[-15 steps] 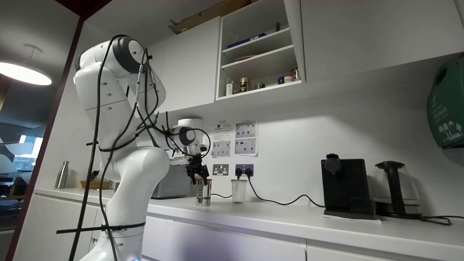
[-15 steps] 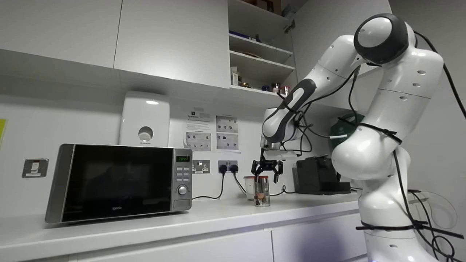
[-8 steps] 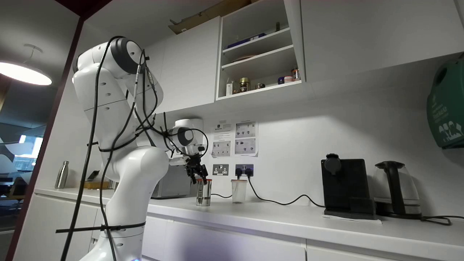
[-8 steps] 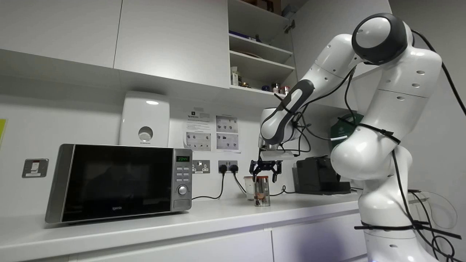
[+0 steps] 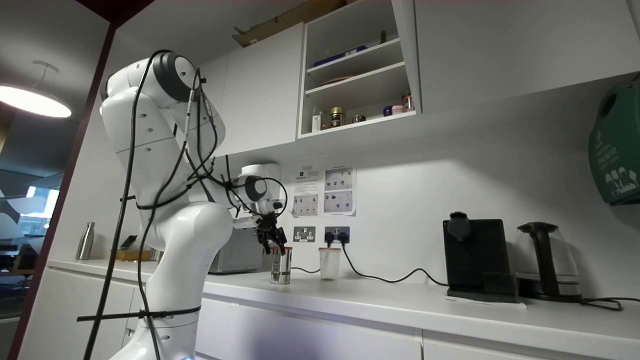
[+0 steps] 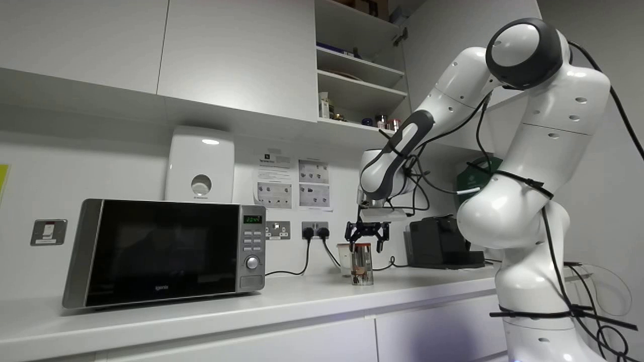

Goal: Pick the bottle and put it on the bottom compartment of the top shelf

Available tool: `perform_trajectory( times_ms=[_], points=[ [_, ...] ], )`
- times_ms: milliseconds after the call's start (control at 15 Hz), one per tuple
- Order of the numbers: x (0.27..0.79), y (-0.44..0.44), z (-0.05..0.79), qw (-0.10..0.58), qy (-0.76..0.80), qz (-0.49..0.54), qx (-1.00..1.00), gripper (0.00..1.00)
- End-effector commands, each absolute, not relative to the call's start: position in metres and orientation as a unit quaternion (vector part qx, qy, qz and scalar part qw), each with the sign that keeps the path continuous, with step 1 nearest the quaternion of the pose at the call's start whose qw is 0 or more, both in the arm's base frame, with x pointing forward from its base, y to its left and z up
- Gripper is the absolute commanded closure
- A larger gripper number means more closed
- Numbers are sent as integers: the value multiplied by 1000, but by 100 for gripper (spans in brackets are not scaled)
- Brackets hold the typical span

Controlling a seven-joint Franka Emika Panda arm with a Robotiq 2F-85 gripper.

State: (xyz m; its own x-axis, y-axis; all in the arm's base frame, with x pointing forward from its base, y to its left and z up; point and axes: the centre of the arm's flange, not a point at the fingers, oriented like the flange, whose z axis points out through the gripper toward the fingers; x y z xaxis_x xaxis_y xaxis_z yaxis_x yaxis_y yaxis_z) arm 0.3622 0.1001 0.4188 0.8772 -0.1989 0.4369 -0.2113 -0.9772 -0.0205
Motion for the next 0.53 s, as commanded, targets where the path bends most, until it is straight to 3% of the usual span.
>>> perform_trajectory(
  times_ms=[0, 467],
  points=[
    [364, 94, 413, 20, -103, 236, 966, 0],
    [370, 85, 392, 45, -106, 216, 970, 0]
  ],
)
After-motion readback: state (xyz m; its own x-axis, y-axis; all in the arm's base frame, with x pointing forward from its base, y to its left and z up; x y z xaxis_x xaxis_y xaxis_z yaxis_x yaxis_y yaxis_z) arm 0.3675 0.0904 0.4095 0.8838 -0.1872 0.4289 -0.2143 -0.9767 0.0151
